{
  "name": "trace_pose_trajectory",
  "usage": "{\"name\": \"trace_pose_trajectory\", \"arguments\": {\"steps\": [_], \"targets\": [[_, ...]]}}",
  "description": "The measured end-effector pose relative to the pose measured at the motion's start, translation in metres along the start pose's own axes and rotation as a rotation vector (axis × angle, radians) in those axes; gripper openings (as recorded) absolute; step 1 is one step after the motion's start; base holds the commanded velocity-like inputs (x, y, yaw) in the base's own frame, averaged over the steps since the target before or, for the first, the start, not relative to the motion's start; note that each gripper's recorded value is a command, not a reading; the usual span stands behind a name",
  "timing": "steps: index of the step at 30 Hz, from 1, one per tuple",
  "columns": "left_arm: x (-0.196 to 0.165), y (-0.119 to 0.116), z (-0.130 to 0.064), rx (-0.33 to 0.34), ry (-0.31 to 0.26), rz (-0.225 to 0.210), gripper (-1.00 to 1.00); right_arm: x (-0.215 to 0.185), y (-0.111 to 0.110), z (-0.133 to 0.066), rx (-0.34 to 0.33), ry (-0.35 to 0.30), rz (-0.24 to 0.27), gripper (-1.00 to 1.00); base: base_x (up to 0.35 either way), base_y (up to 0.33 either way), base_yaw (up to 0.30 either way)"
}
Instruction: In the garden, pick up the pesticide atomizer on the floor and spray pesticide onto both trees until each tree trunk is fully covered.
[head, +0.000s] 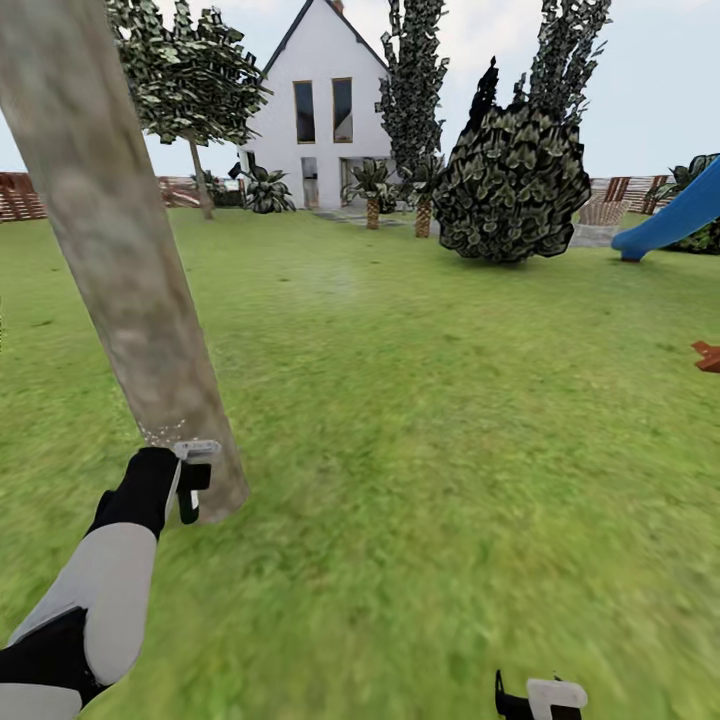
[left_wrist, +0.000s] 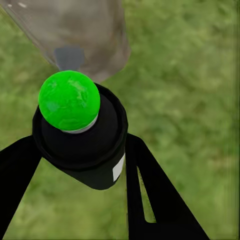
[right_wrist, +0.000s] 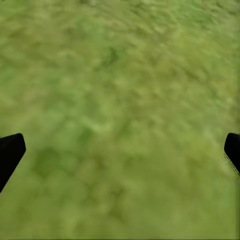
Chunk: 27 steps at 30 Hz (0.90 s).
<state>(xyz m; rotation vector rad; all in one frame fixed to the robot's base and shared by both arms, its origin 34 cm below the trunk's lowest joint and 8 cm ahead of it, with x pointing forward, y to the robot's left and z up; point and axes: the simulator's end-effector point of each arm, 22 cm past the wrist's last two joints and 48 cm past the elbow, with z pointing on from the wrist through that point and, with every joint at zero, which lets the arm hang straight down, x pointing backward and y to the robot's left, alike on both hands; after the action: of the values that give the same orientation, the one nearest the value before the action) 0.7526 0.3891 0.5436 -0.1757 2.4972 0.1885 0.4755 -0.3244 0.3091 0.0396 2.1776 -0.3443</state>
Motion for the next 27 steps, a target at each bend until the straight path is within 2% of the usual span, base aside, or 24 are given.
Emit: {"name": "trace_pose_trajectory", "arguments": {"steps": [2,5,6,9,13,15,18,19,21,24,27], "targets": [[0.003,0.003,0.001,-0.006,0.004,0.002,-1.0,0.0,0.0,0.0,0.0,0.0,0.0,1.0,0.172,-0.234,0.243],[0.005,0.025,0.001,-0.036,0.006,-0.002,-1.0,0.0,0.001,0.0,-0.001,0.0,0.0,1.0,0.15,-0.241,0.273],[0.005,0.026,0.001,-0.034,0.006,-0.005,-1.0,0.0,0.001,0.0,-0.001,0.0,0.0,1.0,0.137,-0.248,0.276],[0.007,0.018,0.002,-0.023,0.009,-0.003,-1.0,0.0,0.001,0.0,-0.001,0.0,0.0,1.0,0.133,-0.25,0.277],[0.007,-0.004,0.002,0.007,0.01,0.0,-1.0,0.0,0.001,0.0,-0.001,0.0,0.0,1.0,0.132,-0.25,0.277],[0.008,0.006,0.003,-0.011,0.009,0.005,-1.0,0.0,0.001,0.0,-0.001,0.0,0.0,1.0,0.132,-0.251,0.277],[0.007,0.043,0.002,-0.062,0.008,0.0,-1.0,0.0,0.001,0.0,-0.002,0.0,-0.001,1.0,0.131,-0.251,0.277],[0.009,0.045,0.003,-0.061,0.012,-0.003,-1.0,0.0,0.001,0.0,-0.001,0.0,-0.001,1.0,0.131,-0.251,0.277],[0.011,0.038,0.004,-0.048,0.016,-0.007,-1.0,0.0,0.001,0.0,-0.001,0.0,-0.001,1.0,0.131,-0.251,0.277],[0.014,0.001,0.006,0.004,0.02,0.0,-1.0,0.0,0.001,0.0,-0.001,0.0,-0.001,1.0,0.131,-0.251,0.277],[0.014,0.006,0.006,-0.008,0.02,0.004,-1.0,0.0,0.001,0.0,-0.002,0.0,-0.001,1.0,0.131,-0.251,0.276]]}}
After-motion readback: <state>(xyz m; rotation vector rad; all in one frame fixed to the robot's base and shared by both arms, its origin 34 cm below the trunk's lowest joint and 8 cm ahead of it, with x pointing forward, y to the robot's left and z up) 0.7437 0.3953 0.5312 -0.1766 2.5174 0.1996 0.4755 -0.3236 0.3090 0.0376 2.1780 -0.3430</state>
